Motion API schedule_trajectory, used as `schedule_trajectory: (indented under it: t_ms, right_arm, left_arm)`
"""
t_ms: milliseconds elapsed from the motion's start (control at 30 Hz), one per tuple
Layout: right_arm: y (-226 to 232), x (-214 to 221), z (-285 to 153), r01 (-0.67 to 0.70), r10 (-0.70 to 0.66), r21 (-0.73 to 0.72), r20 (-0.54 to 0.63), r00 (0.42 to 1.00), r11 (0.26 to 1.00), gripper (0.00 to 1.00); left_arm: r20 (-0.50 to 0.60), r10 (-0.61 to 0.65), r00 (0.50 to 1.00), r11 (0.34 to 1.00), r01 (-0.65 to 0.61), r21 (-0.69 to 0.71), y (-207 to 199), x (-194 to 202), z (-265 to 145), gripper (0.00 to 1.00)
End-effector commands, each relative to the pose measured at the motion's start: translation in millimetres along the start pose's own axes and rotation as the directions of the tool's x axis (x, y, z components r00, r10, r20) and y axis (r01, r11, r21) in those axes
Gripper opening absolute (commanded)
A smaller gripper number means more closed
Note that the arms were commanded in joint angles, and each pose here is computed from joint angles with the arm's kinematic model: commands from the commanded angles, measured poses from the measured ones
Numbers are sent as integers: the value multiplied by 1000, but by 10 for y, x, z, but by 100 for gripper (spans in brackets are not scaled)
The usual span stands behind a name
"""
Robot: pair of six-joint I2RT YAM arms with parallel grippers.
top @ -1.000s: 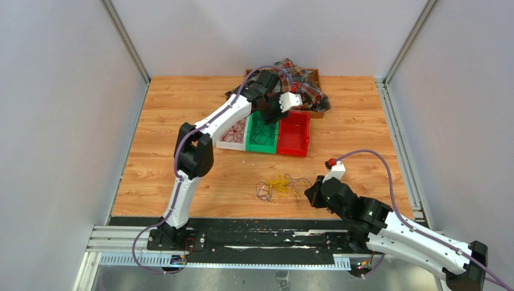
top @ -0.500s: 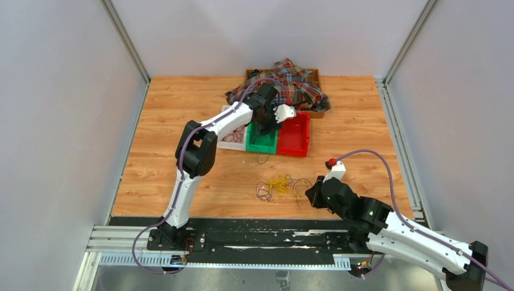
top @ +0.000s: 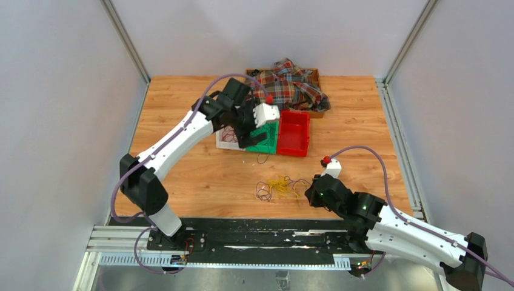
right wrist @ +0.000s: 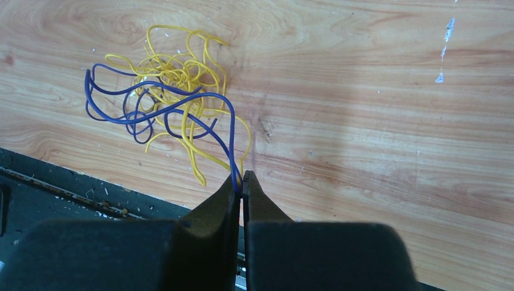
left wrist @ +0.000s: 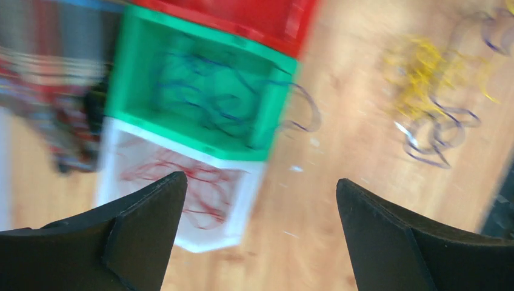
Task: Untangle the cables
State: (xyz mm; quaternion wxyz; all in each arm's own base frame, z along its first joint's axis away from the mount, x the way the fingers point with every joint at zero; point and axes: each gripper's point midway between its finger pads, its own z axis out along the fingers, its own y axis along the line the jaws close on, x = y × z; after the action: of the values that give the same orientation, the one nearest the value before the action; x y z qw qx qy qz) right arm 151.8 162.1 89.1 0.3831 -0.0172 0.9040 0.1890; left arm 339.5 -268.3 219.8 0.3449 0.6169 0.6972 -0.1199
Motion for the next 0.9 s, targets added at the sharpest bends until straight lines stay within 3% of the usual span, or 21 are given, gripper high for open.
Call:
schedule_trajectory:
  t_ms: [0, 200, 567, 733, 867]
  right_arm:
    - [-51, -94, -41, -41, 40, 36, 28, 999, 999, 1]
    - [-119, -76, -65, -47, 46, 61, 26, 999, 997, 1]
    - [-141, -62, -69, -58, 57, 71, 24, 998, 996, 2]
    - [-169, -90, -126, -74, 72, 72, 37, 997, 995, 5]
    - [-171, -116, -174, -85, 82, 60, 49, 995, 995, 12]
  left_arm:
    - [-144, -98, 985, 949, 136, 286, -979, 595, 256, 96]
    - [-223, -209, 952, 858, 288, 425, -1656, 684, 454, 91]
    - [-261, -430, 864, 802, 499, 328, -1714, 709, 918, 88]
    - [-285, -457, 843, 797, 530, 291, -1747, 828, 995, 73]
    - [-277, -430, 859, 831, 497, 250, -1742, 928, 1004, 55]
